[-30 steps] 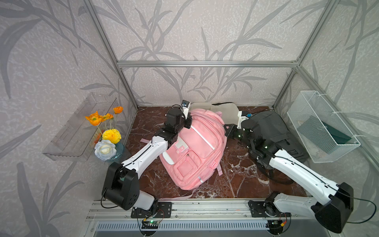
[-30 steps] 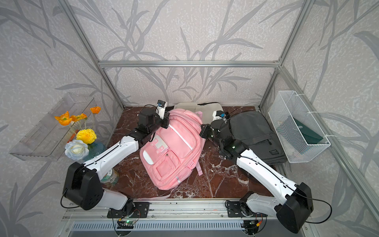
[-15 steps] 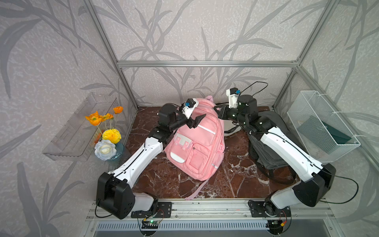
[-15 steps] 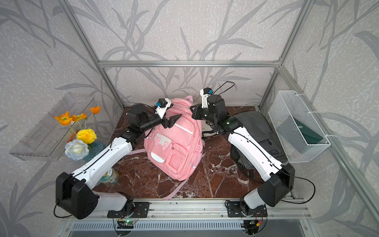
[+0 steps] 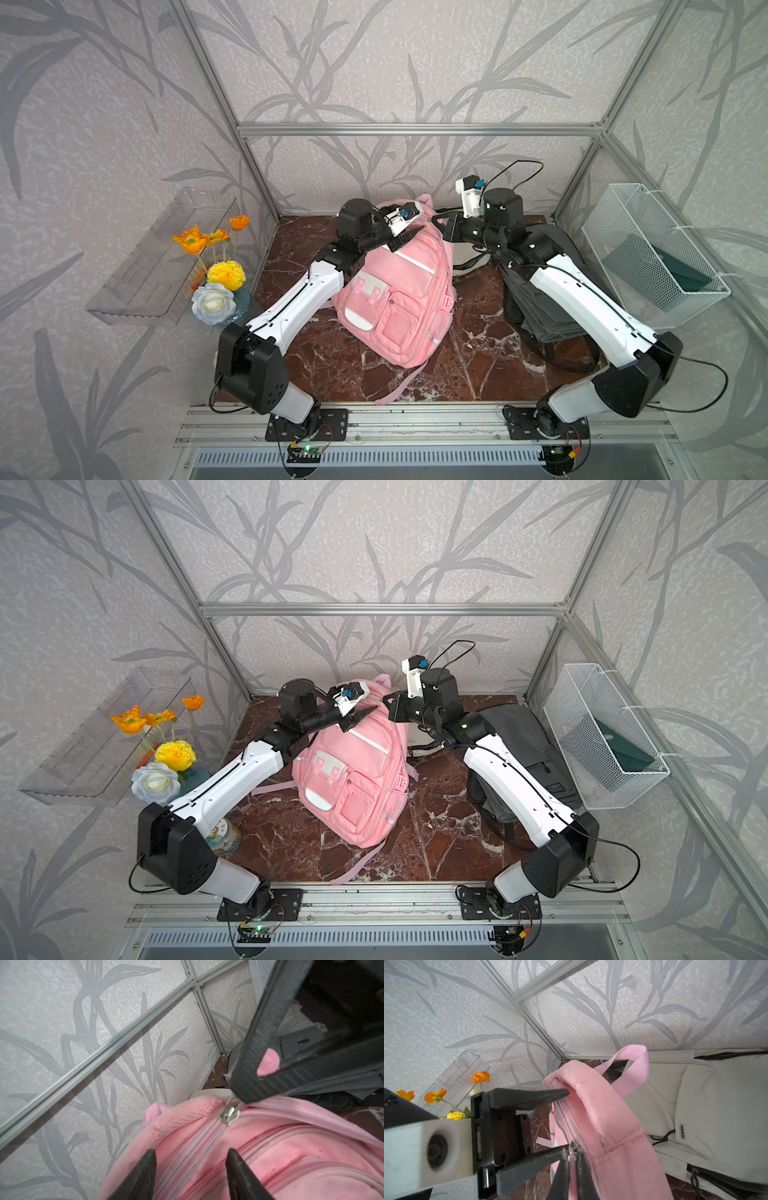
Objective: Zip up the backpack
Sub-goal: Zip the zipper on the backpack.
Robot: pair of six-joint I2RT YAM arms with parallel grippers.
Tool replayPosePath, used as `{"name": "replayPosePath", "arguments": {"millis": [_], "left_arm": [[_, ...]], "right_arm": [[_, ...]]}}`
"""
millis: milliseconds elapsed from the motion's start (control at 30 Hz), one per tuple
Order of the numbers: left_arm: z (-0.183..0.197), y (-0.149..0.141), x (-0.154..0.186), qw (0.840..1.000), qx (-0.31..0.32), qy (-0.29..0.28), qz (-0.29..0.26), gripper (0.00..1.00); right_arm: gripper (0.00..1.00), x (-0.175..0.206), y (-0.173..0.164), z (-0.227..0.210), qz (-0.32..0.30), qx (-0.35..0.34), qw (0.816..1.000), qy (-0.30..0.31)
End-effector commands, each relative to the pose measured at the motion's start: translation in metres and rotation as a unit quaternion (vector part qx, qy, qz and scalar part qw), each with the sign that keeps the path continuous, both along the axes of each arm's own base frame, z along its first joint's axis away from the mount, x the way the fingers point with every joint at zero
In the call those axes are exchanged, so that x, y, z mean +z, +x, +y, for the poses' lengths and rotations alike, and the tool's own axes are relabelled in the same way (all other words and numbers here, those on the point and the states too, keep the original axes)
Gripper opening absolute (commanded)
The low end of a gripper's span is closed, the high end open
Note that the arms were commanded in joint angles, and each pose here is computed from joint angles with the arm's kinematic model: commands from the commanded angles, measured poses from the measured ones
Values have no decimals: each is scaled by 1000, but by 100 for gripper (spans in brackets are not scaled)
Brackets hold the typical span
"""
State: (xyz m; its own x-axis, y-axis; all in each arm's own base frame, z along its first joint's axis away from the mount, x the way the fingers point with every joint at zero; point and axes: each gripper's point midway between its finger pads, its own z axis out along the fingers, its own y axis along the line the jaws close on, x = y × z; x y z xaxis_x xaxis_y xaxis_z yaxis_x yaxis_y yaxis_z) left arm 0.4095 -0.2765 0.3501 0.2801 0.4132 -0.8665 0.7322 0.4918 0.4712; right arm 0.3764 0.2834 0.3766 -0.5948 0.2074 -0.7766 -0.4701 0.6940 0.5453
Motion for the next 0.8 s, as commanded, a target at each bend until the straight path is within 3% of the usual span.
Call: {"name": "replayPosePath", "arguments": {"millis": [0,200,467,767], "left_arm": [[-5,11,1,1000,19,21,-13,27],[3,40,8,994,106,13,-31,0],[59,95,25,955,294,10,-27,0],[101,110,33,934,357,-2,-17,0]], "right_arm": [[0,53,-4,4,-65,14,997,44],[0,43,-2,-8,-56,-27,998,23],[0,7,-11,-23,-36,-101,994,-22],[0,-39,-17,-33,3,-131,991,-12]]}}
